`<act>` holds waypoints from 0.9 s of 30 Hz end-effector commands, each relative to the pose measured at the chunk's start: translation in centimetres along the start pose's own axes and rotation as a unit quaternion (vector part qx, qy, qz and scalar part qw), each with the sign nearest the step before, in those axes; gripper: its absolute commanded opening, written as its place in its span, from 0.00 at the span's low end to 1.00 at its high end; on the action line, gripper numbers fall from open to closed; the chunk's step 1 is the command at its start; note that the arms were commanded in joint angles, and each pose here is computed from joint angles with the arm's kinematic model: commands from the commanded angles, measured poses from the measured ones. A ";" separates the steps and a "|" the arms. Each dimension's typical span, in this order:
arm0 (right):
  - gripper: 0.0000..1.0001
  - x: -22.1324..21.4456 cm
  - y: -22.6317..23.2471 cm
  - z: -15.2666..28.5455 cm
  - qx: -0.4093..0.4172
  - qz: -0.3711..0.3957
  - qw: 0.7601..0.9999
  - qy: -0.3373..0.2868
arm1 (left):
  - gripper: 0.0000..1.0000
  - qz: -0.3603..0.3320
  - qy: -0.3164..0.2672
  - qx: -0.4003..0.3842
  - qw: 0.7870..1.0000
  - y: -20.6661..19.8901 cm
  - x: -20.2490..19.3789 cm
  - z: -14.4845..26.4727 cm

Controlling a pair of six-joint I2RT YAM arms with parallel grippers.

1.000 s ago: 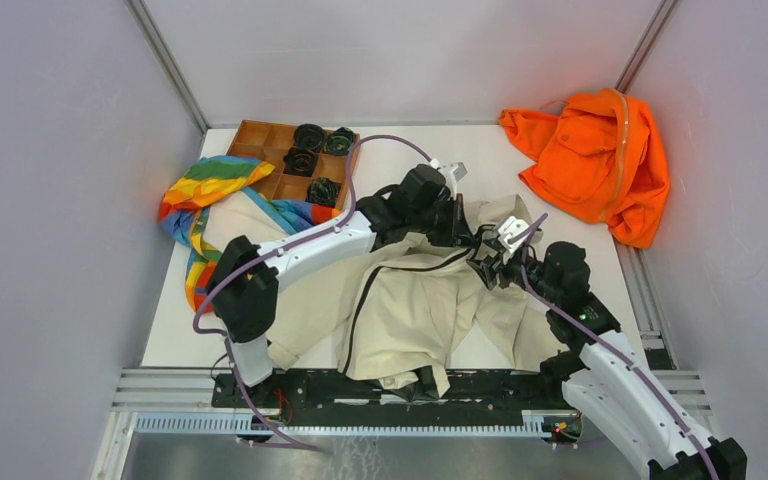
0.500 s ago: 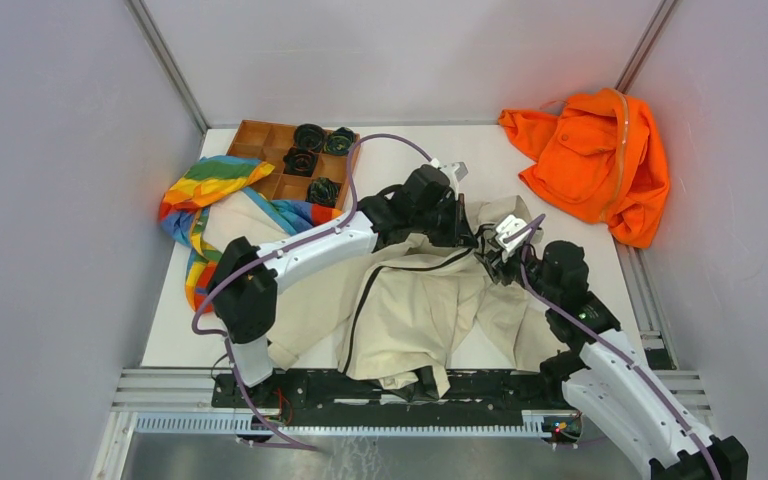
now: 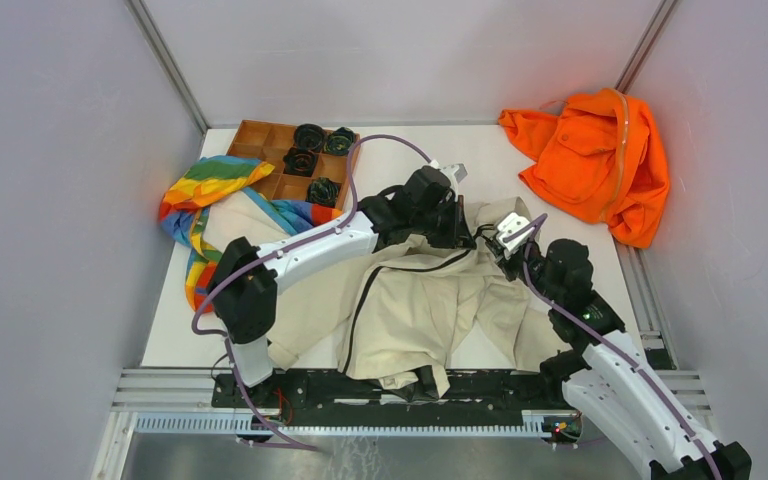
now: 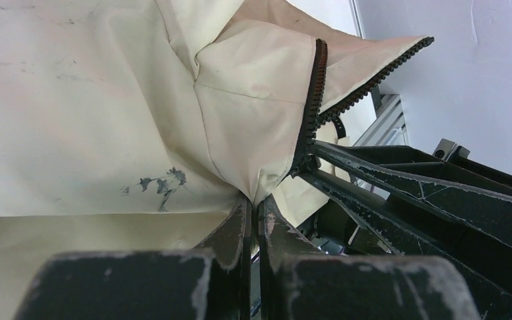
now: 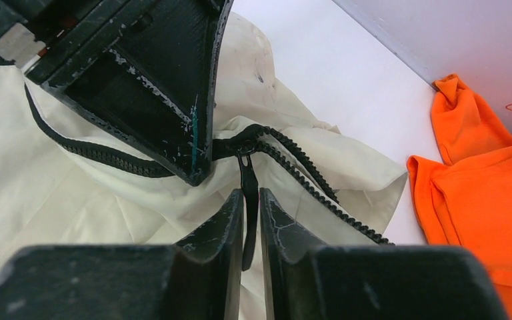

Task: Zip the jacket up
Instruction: Zip the zipper on the jacket.

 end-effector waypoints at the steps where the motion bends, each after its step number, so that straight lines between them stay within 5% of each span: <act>1: 0.17 1.4 -1.4 0.1 -0.029 0.026 0.999 -0.009 | 0.02 -0.023 -0.014 -0.043 0.999 -2.7 0.4 2.6; 8: 0.01 1.9 -1.9 -0.2 -0.016 0.066 0.998 -0.016 | 0.02 -0.024 -0.003 -0.053 0.998 -2.7 0.2 2.7; 13: 0.00 3.5 -4.2 0.2 -0.028 0.163 0.986 0.009 | 0.02 -0.021 0.009 -0.051 0.998 -2.0 0.0 2.5; 19: 0.00 5.5 -6.8 1.1 -0.042 0.264 0.962 0.055 | 0.22 -0.016 0.032 -0.053 0.998 -0.8 0.0 1.8; 27: 0.00 7.8 -9.8 2.0 -0.086 0.331 0.934 0.105 | 0.02 -0.029 0.080 -0.038 0.996 1.4 -0.3 0.8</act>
Point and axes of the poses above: each gripper's point midway between its finger pads, its own z axis back along the fingers, its own y axis along the line the jaws close on, x = y × z, the point moved 10 cm from there along z, back along the fingers, and after that the axes turned 13 degrees about z, right-handed, at the moved point
